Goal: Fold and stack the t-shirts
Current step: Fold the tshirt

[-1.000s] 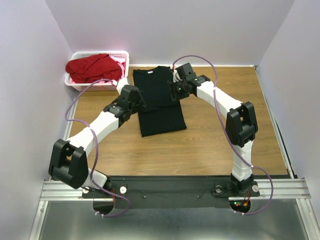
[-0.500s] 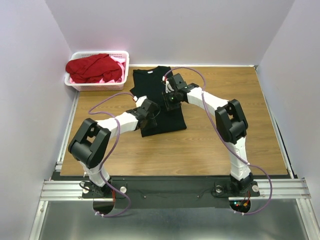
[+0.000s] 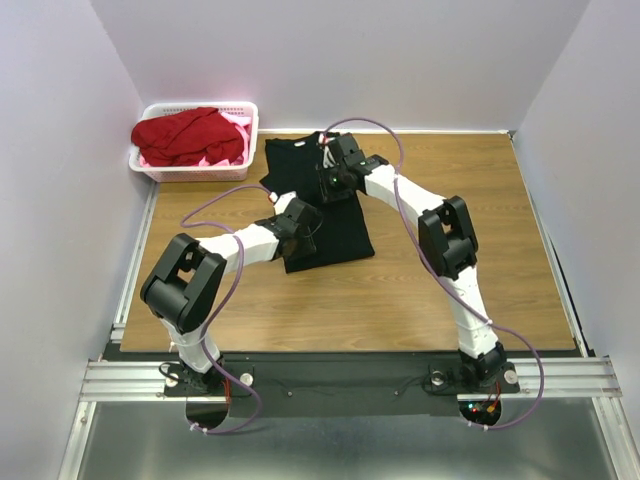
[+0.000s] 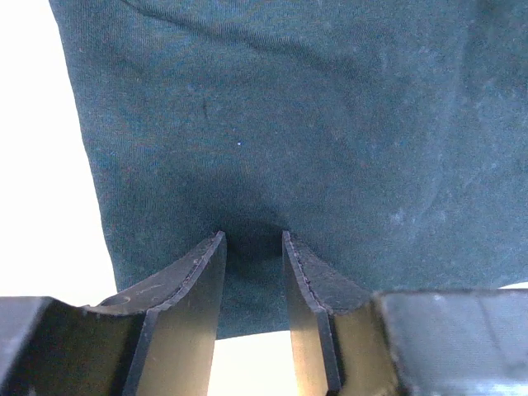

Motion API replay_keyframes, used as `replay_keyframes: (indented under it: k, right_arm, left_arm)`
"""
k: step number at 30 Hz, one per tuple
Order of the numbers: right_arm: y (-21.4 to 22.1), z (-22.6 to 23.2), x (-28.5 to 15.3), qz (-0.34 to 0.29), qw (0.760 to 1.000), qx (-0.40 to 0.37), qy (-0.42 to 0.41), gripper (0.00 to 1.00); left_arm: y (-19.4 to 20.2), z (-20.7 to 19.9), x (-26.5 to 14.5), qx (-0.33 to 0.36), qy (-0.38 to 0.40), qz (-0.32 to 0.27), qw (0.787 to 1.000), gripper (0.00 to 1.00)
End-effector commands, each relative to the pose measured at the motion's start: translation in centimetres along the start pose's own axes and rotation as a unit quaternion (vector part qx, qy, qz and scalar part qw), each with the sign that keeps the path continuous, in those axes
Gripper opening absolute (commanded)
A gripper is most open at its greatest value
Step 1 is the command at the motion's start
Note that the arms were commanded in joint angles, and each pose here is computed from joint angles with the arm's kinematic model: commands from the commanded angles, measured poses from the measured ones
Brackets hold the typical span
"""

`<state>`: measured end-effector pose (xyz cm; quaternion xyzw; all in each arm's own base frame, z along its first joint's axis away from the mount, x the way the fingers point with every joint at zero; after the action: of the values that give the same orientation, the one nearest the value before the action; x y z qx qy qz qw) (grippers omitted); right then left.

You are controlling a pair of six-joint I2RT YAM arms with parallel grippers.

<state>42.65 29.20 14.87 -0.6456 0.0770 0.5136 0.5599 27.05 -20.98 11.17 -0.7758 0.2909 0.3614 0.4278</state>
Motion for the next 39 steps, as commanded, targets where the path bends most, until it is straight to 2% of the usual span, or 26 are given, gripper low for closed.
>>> replay_keyframes:
  k: [1,4,7,8,10,11,12,14,15,18,22,24,31,39]
  right_arm:
    - [-4.6,-1.7,-0.6,-0.085,0.995,0.015,0.042,0.35]
    - [-5.8,-2.9,-0.5,-0.105,0.992,0.024,0.068,0.38]
    - [-7.9,-3.6,-3.4,-0.143,0.987,0.026,0.075,0.41]
    - [-7.5,-3.8,-3.1,-0.135,0.988,0.029,0.075,0.41]
    - [-7.7,-3.5,-5.5,-0.143,0.987,0.031,0.063,0.42]
    - [-5.8,-3.5,-5.1,-0.114,0.991,0.045,0.059,0.42]
    - [-5.8,-3.1,-7.2,-0.122,0.990,0.052,0.056,0.42]
    - [-4.2,-2.8,-8.5,-0.105,0.990,0.075,0.054,0.42]
    - [-1.9,-2.5,-9.2,-0.080,0.992,0.083,0.053,0.42]
    - [1.1,-1.8,-10.2,-0.048,0.993,0.100,0.035,0.42]
    - [6.3,-1.2,-10.3,0.007,0.992,0.122,0.010,0.40]
    - [7.2,-0.9,-10.6,0.002,0.991,0.131,0.000,0.35]
    - [13.7,-1.2,-8.4,0.058,0.984,0.166,0.012,0.20]
    - [20.7,-0.9,-10.2,0.102,0.968,0.221,0.056,0.18]
  left_arm:
    - [0.6,0.2,0.0,0.008,-0.001,0.011,1.000,0.44]
    - [0.6,0.3,-0.1,0.010,-0.003,0.010,1.000,0.44]
    - [0.0,-0.1,-1.0,0.008,0.004,-0.001,1.000,0.45]
    - [-0.3,-0.2,-1.3,0.007,0.006,-0.007,1.000,0.45]
    - [-0.9,-0.6,-2.2,0.007,0.007,-0.023,1.000,0.50]
    - [-1.5,-0.9,-2.9,0.003,0.014,-0.034,0.999,0.52]
    - [-1.8,-1.0,-3.3,0.003,0.012,-0.044,0.999,0.53]
    - [-2.6,-1.3,-4.7,0.002,0.022,-0.061,0.998,0.60]
    - [-2.9,-1.3,-5.0,0.002,0.022,-0.070,0.997,0.62]
    - [-3.2,-1.5,-5.8,0.007,0.036,-0.077,0.996,0.62]
    - [-2.2,-1.2,-4.9,0.021,0.034,-0.045,0.998,0.61]
    - [-1.4,-0.8,-4.1,0.026,0.029,-0.029,0.999,0.58]
    - [1.4,1.2,-1.4,0.032,-0.003,0.017,0.999,0.53]
    - [4.9,3.4,-2.3,0.023,-0.017,0.068,0.997,0.52]
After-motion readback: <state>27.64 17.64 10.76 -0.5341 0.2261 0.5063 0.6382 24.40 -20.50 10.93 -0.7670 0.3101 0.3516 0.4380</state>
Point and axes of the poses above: each gripper's point midway between its finger pads, its own x axis out along the fingers, its own z axis along the line the jaws close on, y = z × x, the point moved 10 cm from there along -x, back along the fingers, and after that the axes turned 11 degrees about -x, right-handed, at the moved point
